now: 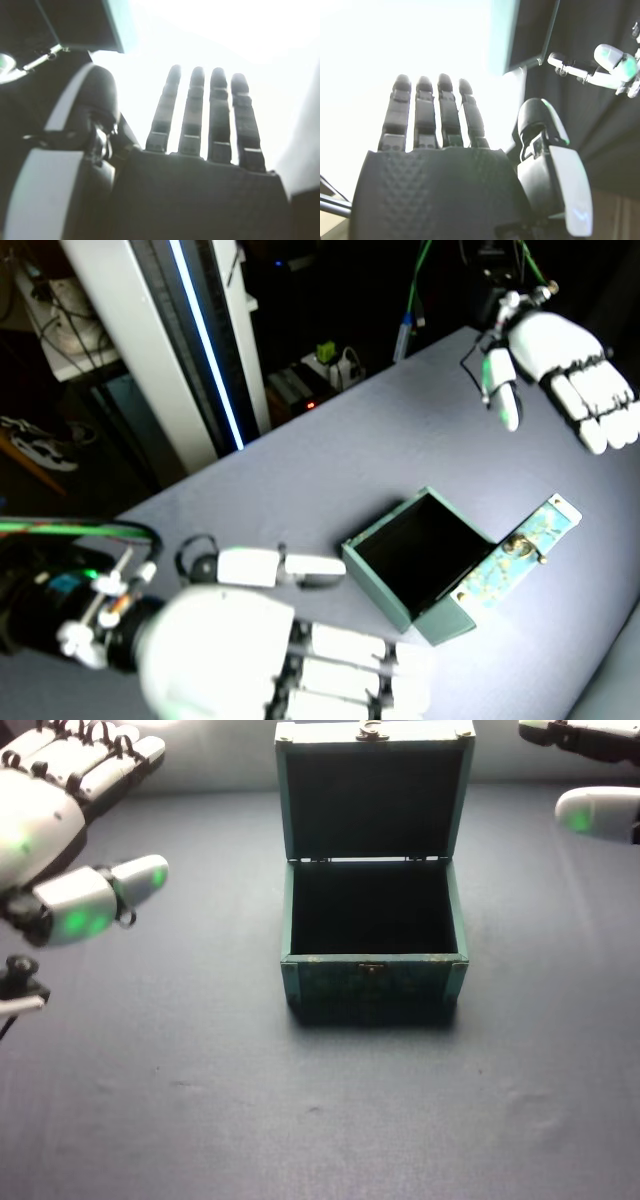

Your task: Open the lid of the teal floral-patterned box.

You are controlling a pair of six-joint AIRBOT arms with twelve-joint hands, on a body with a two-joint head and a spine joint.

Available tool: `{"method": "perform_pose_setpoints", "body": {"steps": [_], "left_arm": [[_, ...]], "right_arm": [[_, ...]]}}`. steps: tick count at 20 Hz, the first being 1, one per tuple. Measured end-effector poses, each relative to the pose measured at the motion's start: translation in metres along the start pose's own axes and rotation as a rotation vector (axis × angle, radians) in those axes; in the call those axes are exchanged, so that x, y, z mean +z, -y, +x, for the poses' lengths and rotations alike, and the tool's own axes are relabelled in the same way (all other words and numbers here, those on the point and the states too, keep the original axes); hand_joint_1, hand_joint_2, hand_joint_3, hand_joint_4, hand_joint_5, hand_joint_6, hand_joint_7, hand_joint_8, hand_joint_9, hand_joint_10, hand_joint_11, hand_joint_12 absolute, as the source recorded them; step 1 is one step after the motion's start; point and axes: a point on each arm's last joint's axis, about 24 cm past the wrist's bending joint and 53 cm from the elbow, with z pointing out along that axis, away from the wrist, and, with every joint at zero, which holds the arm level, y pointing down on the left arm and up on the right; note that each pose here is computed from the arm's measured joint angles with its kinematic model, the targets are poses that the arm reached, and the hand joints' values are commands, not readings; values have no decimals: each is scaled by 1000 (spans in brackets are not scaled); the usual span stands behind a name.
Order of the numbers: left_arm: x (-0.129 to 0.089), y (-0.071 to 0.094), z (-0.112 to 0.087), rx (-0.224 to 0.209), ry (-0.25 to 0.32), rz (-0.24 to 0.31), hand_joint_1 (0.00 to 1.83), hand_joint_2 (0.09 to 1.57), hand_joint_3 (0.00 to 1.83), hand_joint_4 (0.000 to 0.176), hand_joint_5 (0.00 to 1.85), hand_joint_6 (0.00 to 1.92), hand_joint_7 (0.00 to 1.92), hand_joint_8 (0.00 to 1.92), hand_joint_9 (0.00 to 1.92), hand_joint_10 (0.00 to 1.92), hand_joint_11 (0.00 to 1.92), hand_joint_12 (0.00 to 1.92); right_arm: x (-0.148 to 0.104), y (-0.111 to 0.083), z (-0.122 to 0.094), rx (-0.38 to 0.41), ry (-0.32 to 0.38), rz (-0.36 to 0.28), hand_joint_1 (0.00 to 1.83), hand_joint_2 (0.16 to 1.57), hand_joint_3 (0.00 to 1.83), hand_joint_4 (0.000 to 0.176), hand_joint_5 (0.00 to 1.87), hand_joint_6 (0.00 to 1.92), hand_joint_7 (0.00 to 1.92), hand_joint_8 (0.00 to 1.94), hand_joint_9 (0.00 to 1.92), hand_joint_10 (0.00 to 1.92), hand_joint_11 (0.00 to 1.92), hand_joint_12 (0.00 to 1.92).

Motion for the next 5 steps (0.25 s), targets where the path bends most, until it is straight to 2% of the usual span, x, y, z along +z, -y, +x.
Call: {"method": "perform_pose_setpoints", "body": {"steps": [2,3,4,5], "left_arm": [[-19,13,-14,-15,59,53,0,1346,0,0,57,6,69,0,60,0,68,40],[-29,20,-25,-41,108,81,0,1383,24,0,88,3,87,7,82,11,2,418],[-37,27,-36,-66,159,112,0,1478,27,0,57,9,47,15,22,6,0,160],[-42,31,-43,-74,185,131,0,1478,27,0,57,9,47,15,22,6,0,160]], "right_arm": [[-20,-26,-3,10,38,-94,0,1293,0,0,207,13,160,7,72,2,67,45],[-33,-37,-5,26,63,-138,0,1339,0,0,228,7,176,7,66,1,2,195],[-42,-43,-4,57,89,-169,0,1337,0,0,221,3,171,2,67,1,0,256],[-47,-47,-4,71,100,-188,0,1337,0,0,221,3,171,2,67,1,0,256]]}}
